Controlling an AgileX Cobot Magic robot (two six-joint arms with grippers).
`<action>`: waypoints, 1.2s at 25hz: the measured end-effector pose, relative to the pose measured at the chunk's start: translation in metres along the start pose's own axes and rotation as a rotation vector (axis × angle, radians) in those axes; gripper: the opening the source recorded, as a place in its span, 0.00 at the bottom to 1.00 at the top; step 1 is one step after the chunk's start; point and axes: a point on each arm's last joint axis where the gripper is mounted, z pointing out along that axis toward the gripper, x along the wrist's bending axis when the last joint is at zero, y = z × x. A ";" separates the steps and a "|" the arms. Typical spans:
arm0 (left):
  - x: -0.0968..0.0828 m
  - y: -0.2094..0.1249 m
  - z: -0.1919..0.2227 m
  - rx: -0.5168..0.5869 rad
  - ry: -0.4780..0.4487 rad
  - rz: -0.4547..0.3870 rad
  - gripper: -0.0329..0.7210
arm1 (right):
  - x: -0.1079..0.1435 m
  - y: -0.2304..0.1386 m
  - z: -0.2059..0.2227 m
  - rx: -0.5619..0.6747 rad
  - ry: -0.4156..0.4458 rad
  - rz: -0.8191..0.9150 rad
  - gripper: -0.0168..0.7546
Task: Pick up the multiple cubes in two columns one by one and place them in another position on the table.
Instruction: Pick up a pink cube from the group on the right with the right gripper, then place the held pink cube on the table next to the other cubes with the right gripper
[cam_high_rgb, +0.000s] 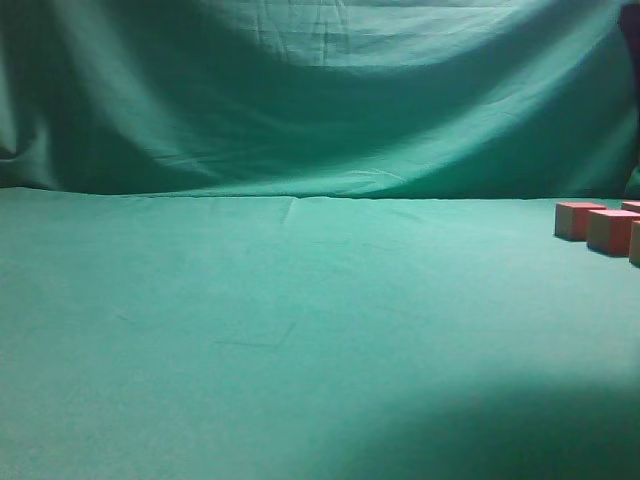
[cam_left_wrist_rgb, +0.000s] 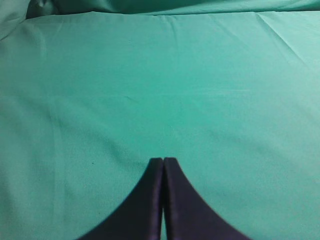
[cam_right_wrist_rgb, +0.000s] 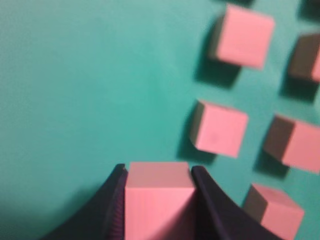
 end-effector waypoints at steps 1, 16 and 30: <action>0.000 0.000 0.000 0.000 0.000 0.000 0.04 | 0.004 0.005 -0.006 -0.024 0.008 -0.028 0.36; 0.000 0.000 0.000 0.000 0.000 0.000 0.04 | 0.046 0.084 -0.040 -0.137 0.030 -0.360 0.36; 0.000 0.000 0.000 0.000 0.000 0.000 0.04 | 0.077 0.152 0.024 -0.077 0.117 -0.473 0.36</action>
